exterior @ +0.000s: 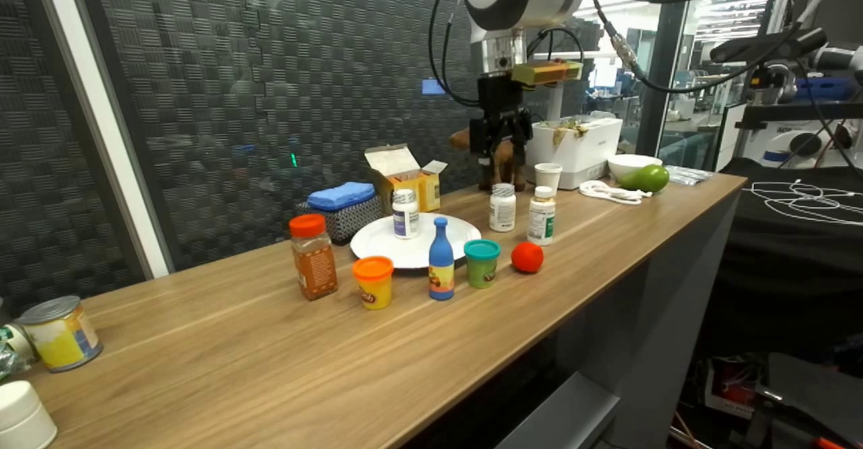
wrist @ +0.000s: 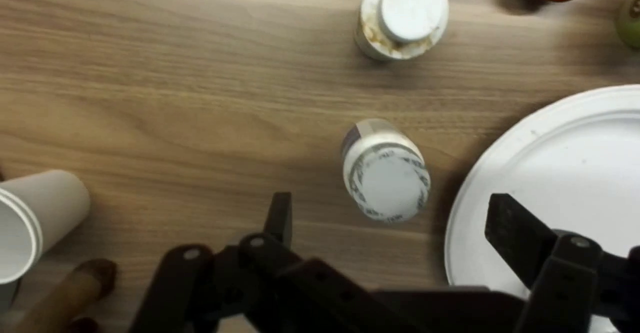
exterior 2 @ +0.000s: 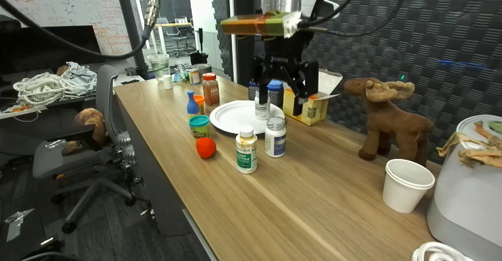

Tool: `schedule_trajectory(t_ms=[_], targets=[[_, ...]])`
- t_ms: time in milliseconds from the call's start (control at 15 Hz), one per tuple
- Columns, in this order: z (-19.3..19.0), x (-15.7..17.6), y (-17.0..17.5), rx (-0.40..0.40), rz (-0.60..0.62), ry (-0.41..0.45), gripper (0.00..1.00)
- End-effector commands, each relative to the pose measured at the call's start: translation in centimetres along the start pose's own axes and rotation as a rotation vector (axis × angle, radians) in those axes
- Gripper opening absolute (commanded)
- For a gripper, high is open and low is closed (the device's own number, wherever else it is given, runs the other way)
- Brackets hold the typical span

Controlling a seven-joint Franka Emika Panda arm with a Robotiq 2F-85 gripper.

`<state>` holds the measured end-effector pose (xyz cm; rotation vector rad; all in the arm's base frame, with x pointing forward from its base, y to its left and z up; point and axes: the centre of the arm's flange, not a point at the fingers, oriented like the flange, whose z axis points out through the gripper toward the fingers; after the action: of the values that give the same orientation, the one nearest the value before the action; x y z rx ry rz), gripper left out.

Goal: Put the bottles and the orange object on the plate

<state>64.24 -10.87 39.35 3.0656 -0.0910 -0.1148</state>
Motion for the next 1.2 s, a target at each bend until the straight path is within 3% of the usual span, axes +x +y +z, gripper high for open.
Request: schedule_trajectory(t_ms=[0,400,533,800,1000,1133], targets=[[2.6,-1.6,0.8,0.004,0.012,-0.005,1.0],[3.6,-1.1,0.1,0.009,-0.004,-0.002,1.0],[3.3,-1.1,-0.1,0.002,-0.004,0.018,0.75],[2.9,-1.0,-0.3,-0.016,-0.01,0.034,0.42],[2.2,-1.1,-0.7,-0.034,-0.022,0.043,0.24],[0.8,-0.7,-1.3,-0.047,-0.027,0.057,0.24]])
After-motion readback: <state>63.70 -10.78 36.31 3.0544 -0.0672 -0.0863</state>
